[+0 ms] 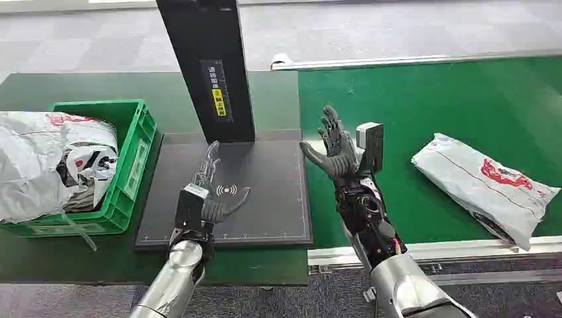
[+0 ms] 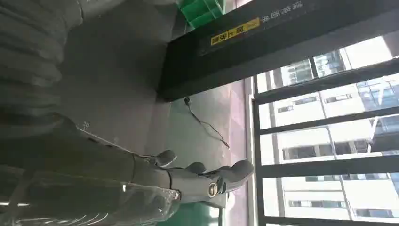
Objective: Moved the parcel from conveyor to table for the left to box.
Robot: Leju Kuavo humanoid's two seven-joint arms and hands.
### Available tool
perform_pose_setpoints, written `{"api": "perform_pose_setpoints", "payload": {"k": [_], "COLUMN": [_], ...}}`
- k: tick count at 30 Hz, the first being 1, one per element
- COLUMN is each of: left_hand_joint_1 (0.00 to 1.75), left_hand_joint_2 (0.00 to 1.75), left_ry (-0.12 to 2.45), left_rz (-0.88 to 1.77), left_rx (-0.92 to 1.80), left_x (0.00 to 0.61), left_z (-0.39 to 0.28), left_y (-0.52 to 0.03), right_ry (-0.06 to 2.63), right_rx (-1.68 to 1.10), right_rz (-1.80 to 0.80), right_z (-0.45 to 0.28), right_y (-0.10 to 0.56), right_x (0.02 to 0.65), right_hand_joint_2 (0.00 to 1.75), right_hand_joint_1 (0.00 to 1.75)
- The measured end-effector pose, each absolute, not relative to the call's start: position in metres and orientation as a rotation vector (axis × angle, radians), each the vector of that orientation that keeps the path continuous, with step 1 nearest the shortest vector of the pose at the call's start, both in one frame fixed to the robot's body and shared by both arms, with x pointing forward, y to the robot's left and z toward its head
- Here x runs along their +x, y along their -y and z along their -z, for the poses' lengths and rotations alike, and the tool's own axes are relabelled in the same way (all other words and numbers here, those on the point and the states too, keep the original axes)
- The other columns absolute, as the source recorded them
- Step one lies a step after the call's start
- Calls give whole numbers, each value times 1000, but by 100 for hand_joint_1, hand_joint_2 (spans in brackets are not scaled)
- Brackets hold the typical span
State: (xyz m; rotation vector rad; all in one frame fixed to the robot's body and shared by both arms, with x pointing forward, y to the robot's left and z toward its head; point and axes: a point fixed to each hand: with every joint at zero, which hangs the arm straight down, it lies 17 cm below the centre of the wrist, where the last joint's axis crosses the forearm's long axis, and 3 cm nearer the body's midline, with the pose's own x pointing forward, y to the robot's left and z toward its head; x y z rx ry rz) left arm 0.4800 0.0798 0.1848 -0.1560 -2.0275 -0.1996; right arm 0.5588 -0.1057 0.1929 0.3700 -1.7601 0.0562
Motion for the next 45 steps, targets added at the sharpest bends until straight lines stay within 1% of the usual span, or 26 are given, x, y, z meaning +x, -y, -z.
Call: {"api": "perform_pose_setpoints", "payload": {"k": [10,13,17,22,25,32,34,39,41,45], "left_hand_joint_1": [0,0,0,0,0,0,0,0,0,0], "left_hand_joint_2": [175,175,175,175,175,175,175,175,175,175], "left_ry": [2028,2028,2022,2024,2023,2024,2024,2018,2015,2003], "left_rz": [206,207,211,220,217,213,210,190,176,150], "left_rx": [-151,-148,-145,-140,-142,-137,-132,-101,-87,-68], "left_x": [480,480,481,480,480,480,480,479,478,475], "left_z": [-184,-184,-183,-185,-185,-186,-186,-181,-180,-177], "left_y": [-80,-81,-81,-82,-83,-85,-86,-96,-101,-110], "right_ry": [1754,1786,1842,1834,1836,1840,1820,1718,1623,1434], "right_rx": [359,295,72,-198,-250,-304,-376,-698,-871,-1008], "right_rz": [-72,-116,-247,-344,-334,-321,-347,-491,-575,-722], "right_z": [-187,-188,-192,-193,-196,-201,-198,-188,-179,-153], "right_y": [105,108,127,181,205,224,236,289,320,359], "right_x": [556,557,562,573,575,576,578,582,582,581], "right_hand_joint_2": [175,175,175,175,175,175,175,175,175,175], "right_hand_joint_1": [0,0,0,0,0,0,0,0,0,0]}}
